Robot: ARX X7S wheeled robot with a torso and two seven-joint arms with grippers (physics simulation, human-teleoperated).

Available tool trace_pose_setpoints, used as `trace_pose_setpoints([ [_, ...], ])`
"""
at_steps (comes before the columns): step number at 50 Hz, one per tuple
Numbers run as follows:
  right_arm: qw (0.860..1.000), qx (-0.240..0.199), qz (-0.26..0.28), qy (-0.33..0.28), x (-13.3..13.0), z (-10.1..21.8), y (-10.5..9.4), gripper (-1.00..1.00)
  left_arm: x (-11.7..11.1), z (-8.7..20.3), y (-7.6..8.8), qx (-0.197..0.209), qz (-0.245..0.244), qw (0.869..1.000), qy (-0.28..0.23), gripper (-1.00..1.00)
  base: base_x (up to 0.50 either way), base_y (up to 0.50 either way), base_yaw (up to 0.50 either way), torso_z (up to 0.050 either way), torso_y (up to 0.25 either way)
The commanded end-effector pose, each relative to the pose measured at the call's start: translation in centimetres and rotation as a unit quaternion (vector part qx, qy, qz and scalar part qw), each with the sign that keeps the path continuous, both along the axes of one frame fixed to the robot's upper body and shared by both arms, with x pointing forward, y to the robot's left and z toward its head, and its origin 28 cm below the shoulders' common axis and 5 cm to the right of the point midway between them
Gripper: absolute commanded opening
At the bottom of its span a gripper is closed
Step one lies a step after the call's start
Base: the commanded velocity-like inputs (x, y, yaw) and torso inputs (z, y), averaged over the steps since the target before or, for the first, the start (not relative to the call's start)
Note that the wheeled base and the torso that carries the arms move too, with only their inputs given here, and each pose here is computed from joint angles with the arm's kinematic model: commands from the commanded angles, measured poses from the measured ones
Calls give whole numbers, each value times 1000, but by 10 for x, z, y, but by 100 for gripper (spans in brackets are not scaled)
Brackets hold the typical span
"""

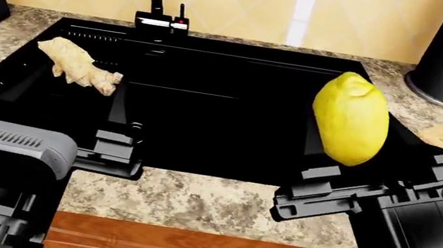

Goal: Pick the vegetables from the sink and place them on the cutting board.

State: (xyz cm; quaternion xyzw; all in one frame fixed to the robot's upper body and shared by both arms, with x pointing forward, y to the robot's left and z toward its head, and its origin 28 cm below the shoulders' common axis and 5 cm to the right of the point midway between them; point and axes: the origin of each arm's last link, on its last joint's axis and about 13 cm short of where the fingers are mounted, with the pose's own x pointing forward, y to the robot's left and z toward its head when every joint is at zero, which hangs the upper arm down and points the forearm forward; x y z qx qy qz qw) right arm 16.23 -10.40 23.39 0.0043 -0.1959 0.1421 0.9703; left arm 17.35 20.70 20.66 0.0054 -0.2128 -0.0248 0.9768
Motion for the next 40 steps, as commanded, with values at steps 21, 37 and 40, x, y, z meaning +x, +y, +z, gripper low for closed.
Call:
trace_pose_setpoints([
  [21, 1000, 1, 4, -4, 2, 0, 0, -100, 0, 0, 0, -8, -4, 1000, 3, -100, 7, -500, 0, 0, 0],
  [37, 1000, 2, 3, -9, 1, 1, 0, -100, 0, 1, 0, -10, -2, 1000, 3, -100, 65, -500, 0, 0, 0],
  [40, 1000, 2, 2, -11, 0, 1, 0, -100, 0, 1, -1, -10, -3, 1000, 3, -100, 122, -500, 0, 0, 0],
])
